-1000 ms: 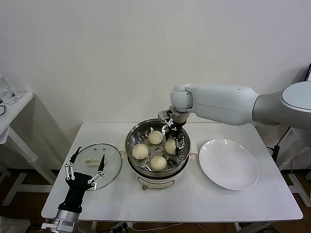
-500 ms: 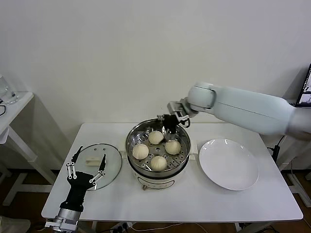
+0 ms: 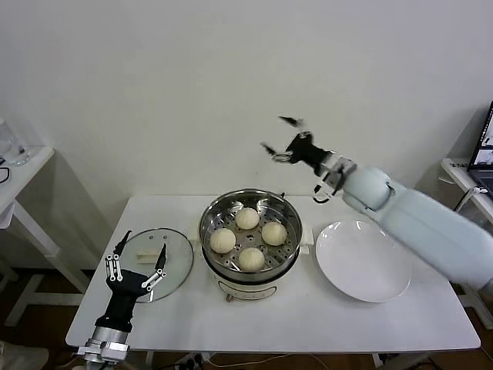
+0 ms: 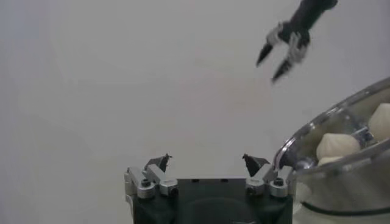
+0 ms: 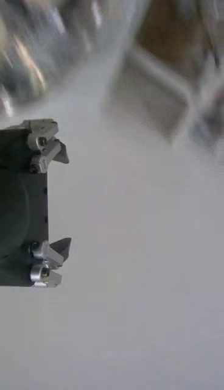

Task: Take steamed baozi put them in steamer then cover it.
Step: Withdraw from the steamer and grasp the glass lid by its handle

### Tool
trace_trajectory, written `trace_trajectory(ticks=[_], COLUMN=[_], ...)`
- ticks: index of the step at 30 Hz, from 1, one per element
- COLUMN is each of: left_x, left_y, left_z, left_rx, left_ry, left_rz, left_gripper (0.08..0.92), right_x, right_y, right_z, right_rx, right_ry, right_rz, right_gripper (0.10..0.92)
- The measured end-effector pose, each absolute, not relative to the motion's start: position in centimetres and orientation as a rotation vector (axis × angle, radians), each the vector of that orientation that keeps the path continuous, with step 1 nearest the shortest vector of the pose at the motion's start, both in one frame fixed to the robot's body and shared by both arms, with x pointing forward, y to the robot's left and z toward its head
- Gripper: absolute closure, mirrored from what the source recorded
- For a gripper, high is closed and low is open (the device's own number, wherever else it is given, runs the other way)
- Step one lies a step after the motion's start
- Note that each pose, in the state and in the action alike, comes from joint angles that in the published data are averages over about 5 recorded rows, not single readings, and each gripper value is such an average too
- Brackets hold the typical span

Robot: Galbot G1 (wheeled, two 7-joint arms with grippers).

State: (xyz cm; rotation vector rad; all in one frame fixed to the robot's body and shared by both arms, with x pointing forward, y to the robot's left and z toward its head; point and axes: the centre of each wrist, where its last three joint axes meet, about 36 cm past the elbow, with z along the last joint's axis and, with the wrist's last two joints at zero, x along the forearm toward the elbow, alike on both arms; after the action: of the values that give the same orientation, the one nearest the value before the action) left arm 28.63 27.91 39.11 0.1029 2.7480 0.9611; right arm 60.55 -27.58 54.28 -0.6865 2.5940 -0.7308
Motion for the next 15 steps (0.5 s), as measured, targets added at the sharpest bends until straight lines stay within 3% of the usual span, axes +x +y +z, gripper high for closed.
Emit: trace_trajectory(ticks=[8,15], left_x=[29.7,30.9], left_y=[29.7,32.6], left_z=[37.0,33.1], left_rx=[0.074,0.066], left_ry=[2.672,2.516], left_rz=[1.215,1.607], left_gripper=[0.177,0.177], right_x=[55.9,49.5], right_y=[-32.3,-36.0], right_z=[47.2,40.1], right_rx=[-0.267,0.019], right_ry=[2.684,2.757], right_rz=[-0.404,-0.243], right_gripper=[0.200,0.200])
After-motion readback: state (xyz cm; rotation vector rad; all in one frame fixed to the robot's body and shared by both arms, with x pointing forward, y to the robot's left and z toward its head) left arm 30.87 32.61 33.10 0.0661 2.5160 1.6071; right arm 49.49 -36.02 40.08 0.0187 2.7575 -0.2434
